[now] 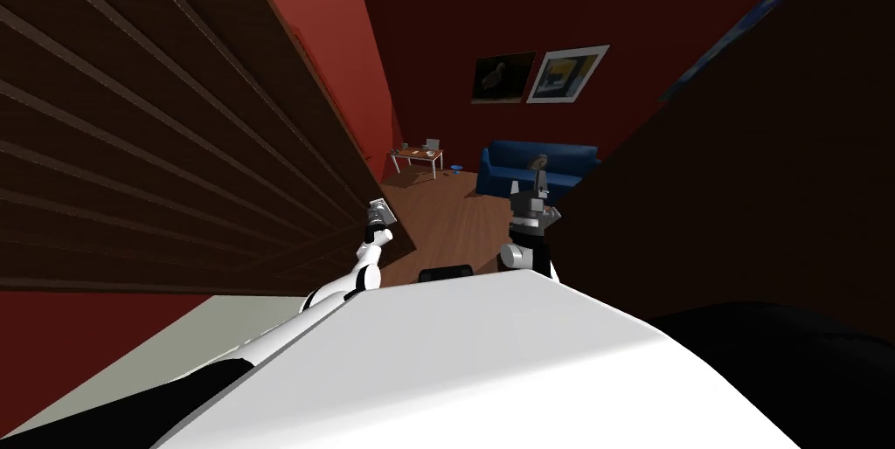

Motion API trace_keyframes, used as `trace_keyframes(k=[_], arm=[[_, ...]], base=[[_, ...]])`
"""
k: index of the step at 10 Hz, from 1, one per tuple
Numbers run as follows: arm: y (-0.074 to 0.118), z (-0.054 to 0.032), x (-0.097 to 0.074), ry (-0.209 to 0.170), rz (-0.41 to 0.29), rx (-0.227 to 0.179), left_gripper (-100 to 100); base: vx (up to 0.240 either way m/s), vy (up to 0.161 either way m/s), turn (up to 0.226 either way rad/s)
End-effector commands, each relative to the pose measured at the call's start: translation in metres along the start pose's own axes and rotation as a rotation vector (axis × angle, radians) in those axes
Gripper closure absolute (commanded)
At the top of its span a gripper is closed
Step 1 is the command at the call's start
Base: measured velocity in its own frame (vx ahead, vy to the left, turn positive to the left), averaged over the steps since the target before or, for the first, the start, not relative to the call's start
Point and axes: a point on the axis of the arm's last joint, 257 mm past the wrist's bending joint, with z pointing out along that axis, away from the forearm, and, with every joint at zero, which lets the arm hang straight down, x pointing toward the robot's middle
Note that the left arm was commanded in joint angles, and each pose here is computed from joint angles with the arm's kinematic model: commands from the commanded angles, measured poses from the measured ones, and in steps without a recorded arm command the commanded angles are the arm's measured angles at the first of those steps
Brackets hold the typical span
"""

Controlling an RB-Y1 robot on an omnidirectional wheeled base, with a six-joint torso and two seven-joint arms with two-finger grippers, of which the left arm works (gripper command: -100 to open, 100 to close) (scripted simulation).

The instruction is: Push the door open

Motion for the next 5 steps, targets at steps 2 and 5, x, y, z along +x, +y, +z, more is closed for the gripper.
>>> trace_keyframes(k=[2, 5], arm=[[-0.005, 0.0038, -0.015, -0.032, -0.002, 0.013, 100], [-0.006, 0.0041, -0.037, -0.073, -0.004, 0.014, 100]], base=[[0.199, -0.039, 0.048], [0.195, -0.026, 0.046]])
